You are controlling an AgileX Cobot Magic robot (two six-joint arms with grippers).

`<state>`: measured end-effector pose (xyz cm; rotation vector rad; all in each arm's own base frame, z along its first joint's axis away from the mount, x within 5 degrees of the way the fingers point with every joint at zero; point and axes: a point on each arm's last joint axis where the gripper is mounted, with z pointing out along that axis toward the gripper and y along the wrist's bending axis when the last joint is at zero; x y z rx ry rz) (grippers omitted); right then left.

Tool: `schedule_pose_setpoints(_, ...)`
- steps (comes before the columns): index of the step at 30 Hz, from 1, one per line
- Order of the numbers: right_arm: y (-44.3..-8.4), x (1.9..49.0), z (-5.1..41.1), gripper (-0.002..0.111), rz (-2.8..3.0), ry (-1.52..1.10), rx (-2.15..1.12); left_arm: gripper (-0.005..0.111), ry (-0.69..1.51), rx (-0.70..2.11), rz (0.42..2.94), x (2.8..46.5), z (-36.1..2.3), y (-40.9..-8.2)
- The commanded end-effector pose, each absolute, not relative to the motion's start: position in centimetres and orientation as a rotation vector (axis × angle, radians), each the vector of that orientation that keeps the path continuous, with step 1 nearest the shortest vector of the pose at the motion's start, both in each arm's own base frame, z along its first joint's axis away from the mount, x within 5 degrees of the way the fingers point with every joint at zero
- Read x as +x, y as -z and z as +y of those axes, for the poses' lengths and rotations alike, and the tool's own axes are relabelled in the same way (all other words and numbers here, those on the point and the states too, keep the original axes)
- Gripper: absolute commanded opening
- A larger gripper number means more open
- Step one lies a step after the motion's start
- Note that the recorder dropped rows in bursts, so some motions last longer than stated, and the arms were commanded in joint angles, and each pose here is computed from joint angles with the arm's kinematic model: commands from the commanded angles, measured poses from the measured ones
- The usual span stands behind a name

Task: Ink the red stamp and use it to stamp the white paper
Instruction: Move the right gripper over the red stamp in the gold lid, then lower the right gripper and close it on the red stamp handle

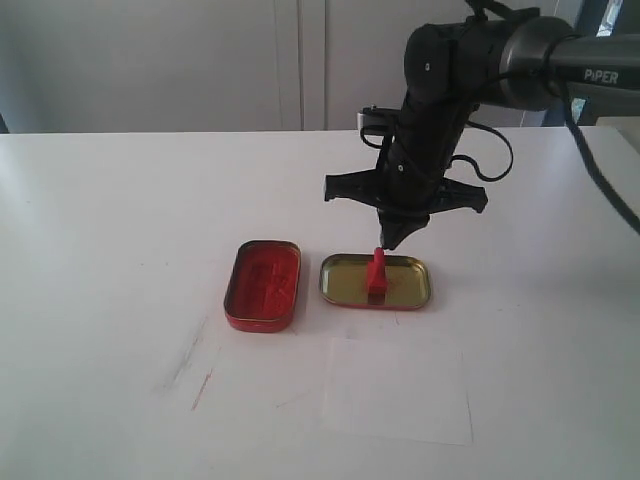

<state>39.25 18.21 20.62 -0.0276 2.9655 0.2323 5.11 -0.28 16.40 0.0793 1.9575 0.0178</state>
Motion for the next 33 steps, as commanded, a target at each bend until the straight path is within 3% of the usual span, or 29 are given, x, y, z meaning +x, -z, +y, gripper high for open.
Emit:
schedule_pose_setpoints(1,-20.4,39.4,18.3,0.014,2.966,-0.224,-0.017,0.0,-0.012,0.082,1.951,5.1,-0.3,-16.5)
schedule_pose_setpoints(6,-19.9,39.5,18.4,0.034,2.976,-0.234,-0.005,0.0,-0.012,0.082,1.951,5.1,-0.3,-16.5)
schedule_pose_setpoints(8,-19.6,39.5,18.5,0.036,2.978,-0.233,-0.005,0.0,-0.012,0.082,1.951,5.1,-0.3,-16.5)
schedule_pose_setpoints(33,-16.0,40.5,18.9,0.036,2.996,-0.222,0.021,0.0,-0.012,0.082,1.951,5.1,-0.3,-16.5)
